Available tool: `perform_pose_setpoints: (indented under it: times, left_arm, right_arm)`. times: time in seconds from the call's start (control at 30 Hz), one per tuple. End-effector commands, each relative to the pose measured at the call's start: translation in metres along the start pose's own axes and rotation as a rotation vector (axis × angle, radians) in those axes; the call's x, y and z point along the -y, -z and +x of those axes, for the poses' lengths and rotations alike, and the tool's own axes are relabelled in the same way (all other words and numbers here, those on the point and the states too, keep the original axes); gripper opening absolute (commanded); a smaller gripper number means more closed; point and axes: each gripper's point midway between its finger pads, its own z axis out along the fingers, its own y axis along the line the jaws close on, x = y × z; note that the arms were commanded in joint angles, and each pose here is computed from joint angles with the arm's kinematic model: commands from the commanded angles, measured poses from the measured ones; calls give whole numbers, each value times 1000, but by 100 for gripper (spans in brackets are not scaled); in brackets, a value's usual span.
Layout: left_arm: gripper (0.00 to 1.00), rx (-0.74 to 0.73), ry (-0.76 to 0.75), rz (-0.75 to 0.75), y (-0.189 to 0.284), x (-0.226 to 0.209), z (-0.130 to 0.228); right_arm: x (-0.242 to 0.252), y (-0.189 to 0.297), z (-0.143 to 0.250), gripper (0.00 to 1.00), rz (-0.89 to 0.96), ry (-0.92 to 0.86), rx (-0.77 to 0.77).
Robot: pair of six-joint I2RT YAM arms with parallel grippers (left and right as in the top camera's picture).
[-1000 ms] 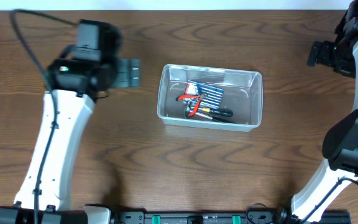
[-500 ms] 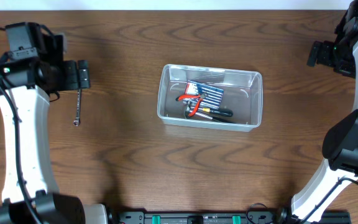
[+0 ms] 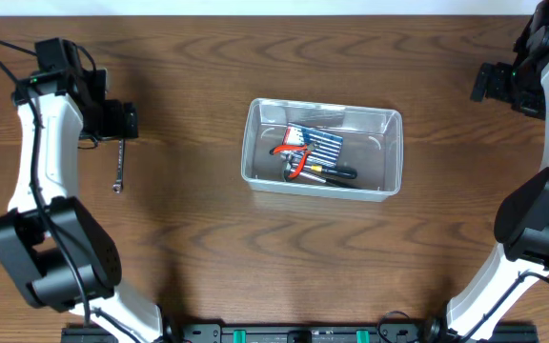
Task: Pack container
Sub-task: 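Lower the left gripper and close it on the wrench's ring end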
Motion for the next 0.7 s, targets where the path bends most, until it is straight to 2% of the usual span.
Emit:
perform_pose_setpoints:
  times: [0.0,0.33,0.67]
  left_arm:
    - [98,-37,-16,-10,-16,-3,2]
    - [98,-167,-14,18,-57,2,22]
    - [98,-143,-79,43,-64,5,16]
  right_arm:
    - [3,0,0,99,5,-18,-1]
    - [3,0,0,99,5,-18,-1]
    - [3,0,0,99,5,-18,-1]
